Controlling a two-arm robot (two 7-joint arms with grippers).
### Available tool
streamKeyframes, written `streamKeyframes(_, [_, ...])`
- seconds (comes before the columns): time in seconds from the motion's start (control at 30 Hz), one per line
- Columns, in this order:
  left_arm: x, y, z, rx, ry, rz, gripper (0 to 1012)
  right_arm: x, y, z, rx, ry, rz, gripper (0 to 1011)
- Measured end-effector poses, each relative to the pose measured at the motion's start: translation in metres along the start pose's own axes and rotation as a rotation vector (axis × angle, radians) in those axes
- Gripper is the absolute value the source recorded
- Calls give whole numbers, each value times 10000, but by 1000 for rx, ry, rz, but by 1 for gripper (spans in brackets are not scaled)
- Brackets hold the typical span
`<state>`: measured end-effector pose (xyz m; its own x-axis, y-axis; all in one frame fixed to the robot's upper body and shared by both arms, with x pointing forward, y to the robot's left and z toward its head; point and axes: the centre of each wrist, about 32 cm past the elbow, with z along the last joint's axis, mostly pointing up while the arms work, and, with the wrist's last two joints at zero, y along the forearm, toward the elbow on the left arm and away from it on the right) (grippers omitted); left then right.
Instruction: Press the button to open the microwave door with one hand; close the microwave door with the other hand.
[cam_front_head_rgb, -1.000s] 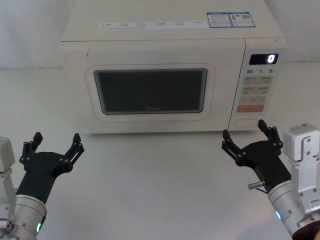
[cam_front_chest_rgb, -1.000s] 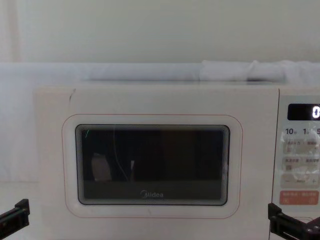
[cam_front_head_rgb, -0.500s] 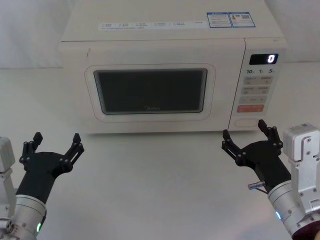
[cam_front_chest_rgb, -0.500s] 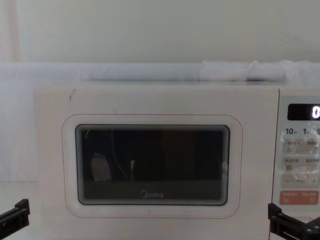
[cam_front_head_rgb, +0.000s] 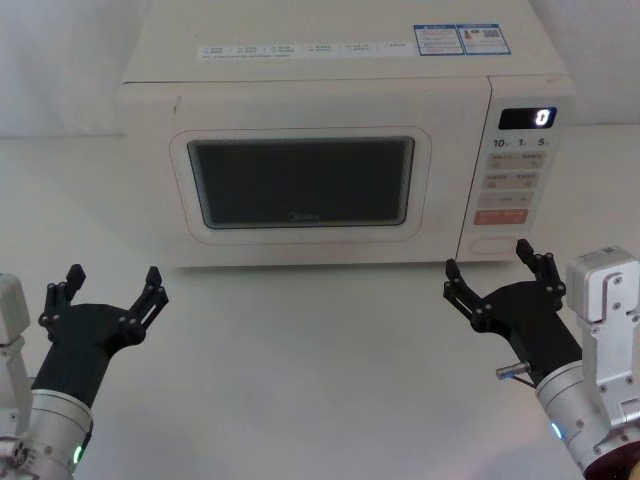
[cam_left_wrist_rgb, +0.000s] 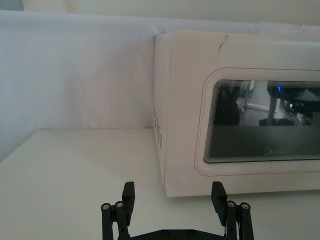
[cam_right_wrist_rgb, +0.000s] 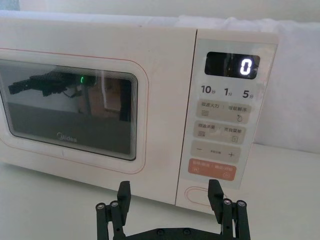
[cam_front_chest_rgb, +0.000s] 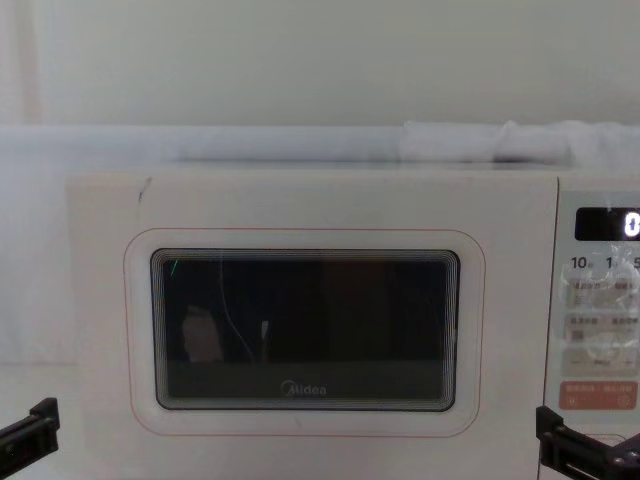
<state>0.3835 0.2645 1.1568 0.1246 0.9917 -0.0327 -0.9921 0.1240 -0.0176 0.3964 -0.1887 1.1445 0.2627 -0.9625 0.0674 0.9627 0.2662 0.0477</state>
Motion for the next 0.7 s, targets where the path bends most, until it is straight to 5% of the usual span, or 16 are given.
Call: streamKeyframes(0.7, [0, 0, 0, 0, 0, 0, 1001, 0, 0, 0, 0, 0, 0, 1000])
